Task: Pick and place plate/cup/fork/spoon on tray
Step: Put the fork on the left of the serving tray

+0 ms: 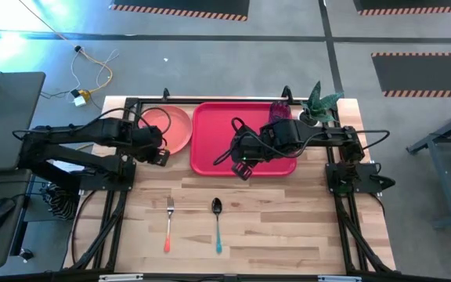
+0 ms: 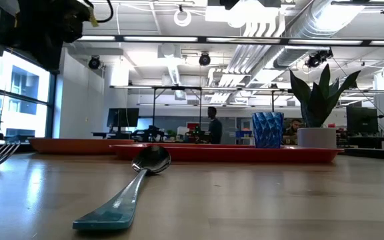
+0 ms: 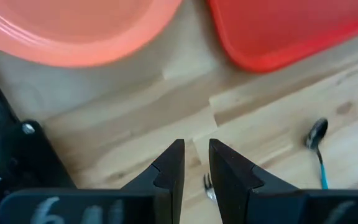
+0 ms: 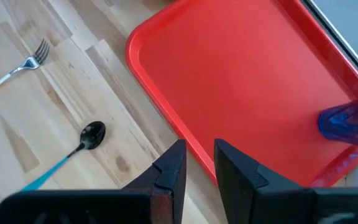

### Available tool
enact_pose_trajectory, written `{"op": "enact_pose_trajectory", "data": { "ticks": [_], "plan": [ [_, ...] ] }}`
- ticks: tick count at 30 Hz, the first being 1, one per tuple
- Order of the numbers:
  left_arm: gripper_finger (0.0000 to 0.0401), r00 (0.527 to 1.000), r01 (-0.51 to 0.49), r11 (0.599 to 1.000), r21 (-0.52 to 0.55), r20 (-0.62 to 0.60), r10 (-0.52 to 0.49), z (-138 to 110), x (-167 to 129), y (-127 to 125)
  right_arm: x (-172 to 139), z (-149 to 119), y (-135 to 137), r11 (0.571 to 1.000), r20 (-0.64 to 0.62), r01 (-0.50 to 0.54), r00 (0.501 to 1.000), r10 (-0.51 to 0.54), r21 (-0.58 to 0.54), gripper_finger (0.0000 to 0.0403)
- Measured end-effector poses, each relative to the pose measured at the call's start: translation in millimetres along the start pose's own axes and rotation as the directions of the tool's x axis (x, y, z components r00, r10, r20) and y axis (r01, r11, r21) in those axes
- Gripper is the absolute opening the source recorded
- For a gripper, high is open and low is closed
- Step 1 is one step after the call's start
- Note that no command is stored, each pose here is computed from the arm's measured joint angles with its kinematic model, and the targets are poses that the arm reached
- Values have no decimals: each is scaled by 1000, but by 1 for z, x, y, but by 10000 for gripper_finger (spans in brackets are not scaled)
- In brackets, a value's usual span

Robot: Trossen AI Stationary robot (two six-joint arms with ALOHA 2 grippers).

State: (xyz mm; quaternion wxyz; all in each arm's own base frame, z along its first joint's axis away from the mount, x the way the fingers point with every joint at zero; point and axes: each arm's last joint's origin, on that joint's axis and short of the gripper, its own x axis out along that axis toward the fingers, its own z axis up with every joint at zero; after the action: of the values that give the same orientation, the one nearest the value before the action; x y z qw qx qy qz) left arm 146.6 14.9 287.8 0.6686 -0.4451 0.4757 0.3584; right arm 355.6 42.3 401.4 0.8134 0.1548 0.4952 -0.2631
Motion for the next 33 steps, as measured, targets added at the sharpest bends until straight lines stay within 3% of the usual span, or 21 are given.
{"op": "enact_pose_trajectory", "data": {
  "ticks": [16, 28, 33],
  "plan": [
    [63, 964, -162, 983, 84, -199, 176, -32, 11, -8, 0, 0, 0, 1000, -2, -2, 1000, 2, -31, 74],
    [63, 951, -195, 978, 77, -230, 208, -57, 7, -9, 0, 0, 0, 999, -1, -1, 1000, 1, -43, 74],
    [84, 945, -208, 978, 36, -250, 210, -69, 5, -10, 0, 0, 0, 998, -1, -2, 1000, 1, -55, 74]
  ]
}}
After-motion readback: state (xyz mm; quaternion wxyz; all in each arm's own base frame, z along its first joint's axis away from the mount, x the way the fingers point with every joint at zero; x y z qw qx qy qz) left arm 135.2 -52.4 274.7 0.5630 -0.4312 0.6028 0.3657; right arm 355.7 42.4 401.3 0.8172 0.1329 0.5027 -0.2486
